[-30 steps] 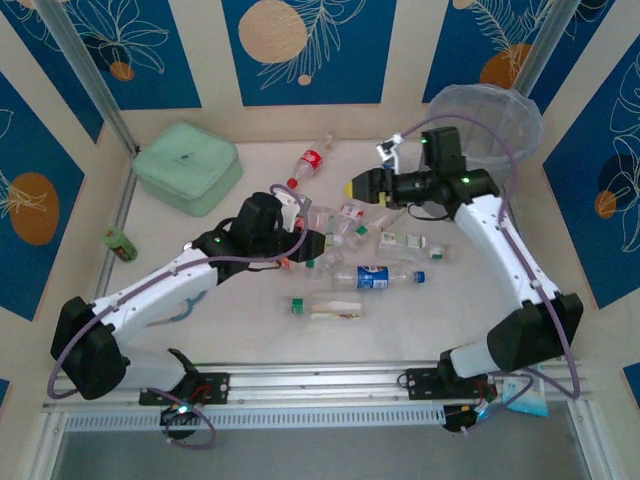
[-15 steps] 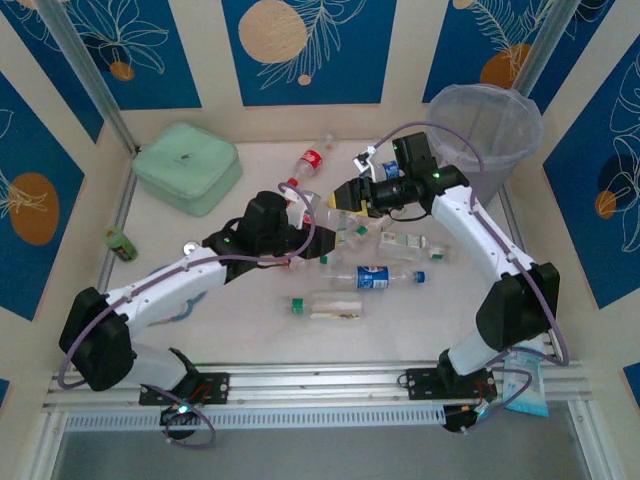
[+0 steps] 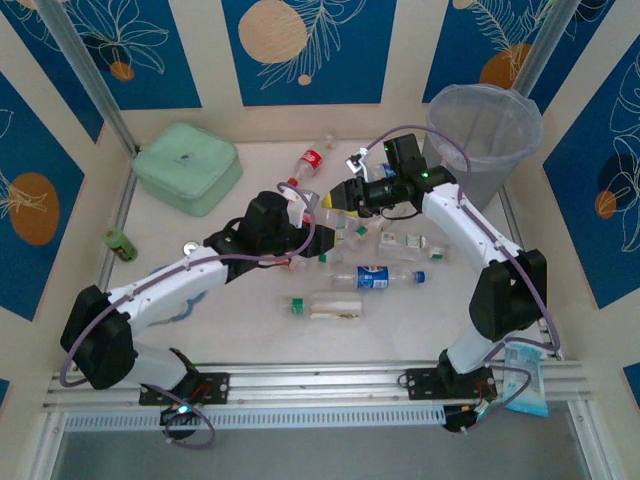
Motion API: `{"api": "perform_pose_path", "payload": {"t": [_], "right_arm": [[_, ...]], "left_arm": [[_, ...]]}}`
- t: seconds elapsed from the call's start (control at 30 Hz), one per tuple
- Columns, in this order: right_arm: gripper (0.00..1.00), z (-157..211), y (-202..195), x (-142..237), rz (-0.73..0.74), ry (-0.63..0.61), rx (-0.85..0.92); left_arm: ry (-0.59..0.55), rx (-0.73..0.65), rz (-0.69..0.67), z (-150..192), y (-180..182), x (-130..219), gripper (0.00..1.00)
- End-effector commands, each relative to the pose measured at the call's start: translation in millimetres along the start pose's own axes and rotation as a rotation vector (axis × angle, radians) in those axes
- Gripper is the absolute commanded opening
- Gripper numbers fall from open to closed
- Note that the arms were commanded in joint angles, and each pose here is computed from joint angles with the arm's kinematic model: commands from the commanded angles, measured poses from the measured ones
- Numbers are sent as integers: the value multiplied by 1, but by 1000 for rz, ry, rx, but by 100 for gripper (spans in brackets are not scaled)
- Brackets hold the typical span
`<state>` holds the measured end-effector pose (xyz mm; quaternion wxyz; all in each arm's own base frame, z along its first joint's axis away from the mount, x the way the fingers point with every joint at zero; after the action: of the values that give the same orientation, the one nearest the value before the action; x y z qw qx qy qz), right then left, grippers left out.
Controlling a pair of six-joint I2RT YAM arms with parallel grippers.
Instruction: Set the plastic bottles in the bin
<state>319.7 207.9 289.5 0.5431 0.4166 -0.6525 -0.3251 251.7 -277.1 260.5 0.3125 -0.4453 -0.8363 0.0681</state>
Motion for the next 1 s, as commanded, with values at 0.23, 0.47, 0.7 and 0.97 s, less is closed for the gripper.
{"api": "perform_pose_path", "payload": {"t": [0.23,0.47,0.7,0.97], "right_arm": [[35,-8,14,31,14,-75,23],[27,-38,41,117,144,-403,111],[18,-56,88,230,414,-928,293],[15,-87,83,304,772,-1311,411]], "left_arm": [[-30,-16,-54,2,-1,17,71],[-21,-11,-133,17,5,39,84],[-19,5,-147,20,8,40,85],[-1,22,-140,24,8,38,85]]}}
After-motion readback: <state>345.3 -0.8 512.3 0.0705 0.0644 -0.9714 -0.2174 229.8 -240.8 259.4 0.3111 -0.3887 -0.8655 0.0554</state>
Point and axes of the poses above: each hand's point on the last joint's axis, 136 mm out from that joint toward the fingers, its own x axis back along the fingers, its own y axis along the line the jaws close on, z = x × y, the point moved 7 cm from there along x, back along the fingers, and after that the axes turned 11 degrees about -x, right-handed, at the moved point
